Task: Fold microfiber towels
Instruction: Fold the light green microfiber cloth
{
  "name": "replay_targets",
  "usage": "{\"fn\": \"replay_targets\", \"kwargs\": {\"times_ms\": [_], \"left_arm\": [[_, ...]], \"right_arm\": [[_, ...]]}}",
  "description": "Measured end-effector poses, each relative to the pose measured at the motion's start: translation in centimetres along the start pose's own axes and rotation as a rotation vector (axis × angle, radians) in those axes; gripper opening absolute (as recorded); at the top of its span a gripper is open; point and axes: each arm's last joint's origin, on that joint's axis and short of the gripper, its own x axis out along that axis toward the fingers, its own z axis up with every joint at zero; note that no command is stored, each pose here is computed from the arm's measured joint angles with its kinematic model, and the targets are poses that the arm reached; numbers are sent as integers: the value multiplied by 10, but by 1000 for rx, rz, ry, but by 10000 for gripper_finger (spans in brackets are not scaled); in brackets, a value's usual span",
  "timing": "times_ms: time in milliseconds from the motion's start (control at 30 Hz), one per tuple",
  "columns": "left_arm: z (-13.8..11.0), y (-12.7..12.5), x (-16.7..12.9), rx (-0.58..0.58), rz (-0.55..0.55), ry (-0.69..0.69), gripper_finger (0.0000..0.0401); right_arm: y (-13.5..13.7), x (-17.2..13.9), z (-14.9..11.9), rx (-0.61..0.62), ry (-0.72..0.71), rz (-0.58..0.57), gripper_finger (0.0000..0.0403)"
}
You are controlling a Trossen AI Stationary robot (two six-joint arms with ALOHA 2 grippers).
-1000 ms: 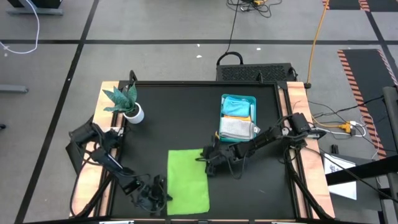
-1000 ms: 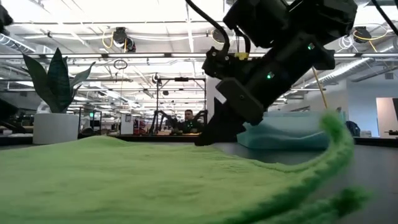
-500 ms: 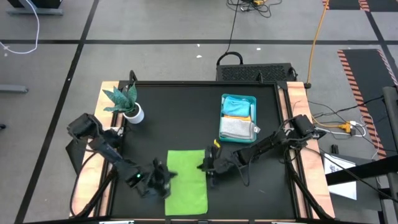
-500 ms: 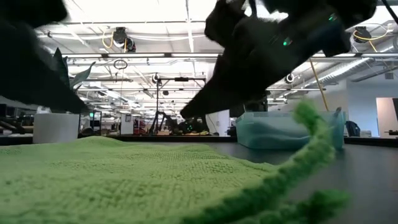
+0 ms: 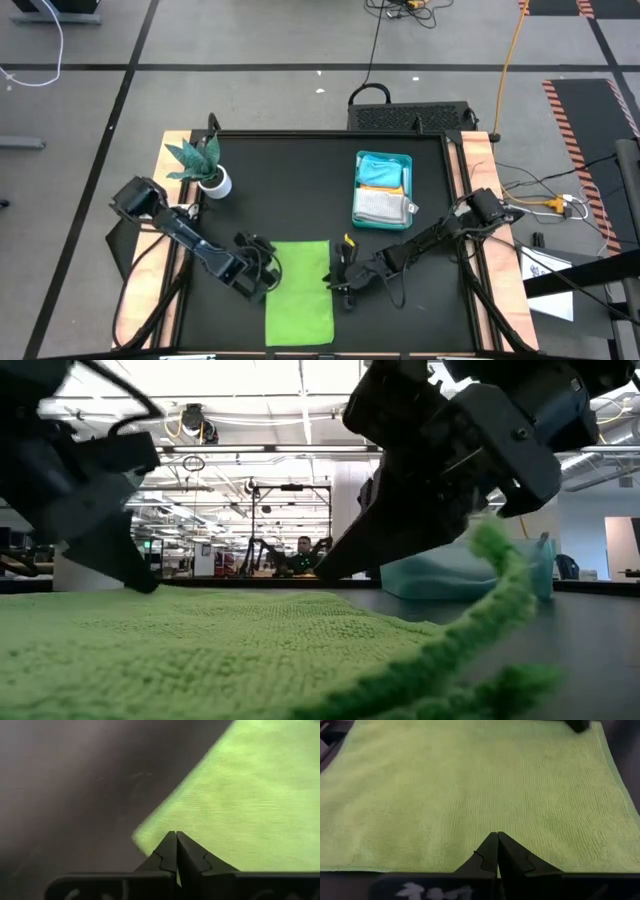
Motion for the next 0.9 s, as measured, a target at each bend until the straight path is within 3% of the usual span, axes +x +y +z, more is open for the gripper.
{"fn": "replay_targets", "kwargs": {"times_ms": [233,500,700,900], "left_arm": [[-3,8,-26,-38,-4,7,3],[-18,23,-6,-86,5,-42,3],[-22,36,-11,-79,71,21,2],[-12,20,-27,-82,-54,-56,2]], "right_arm": [[-2,0,1,4,-1,-5,0],[-2,0,2,8,-16,-1,0],[-2,0,2,7,-15,-1,0],[-2,0,2,7,-15,-1,0]]}}
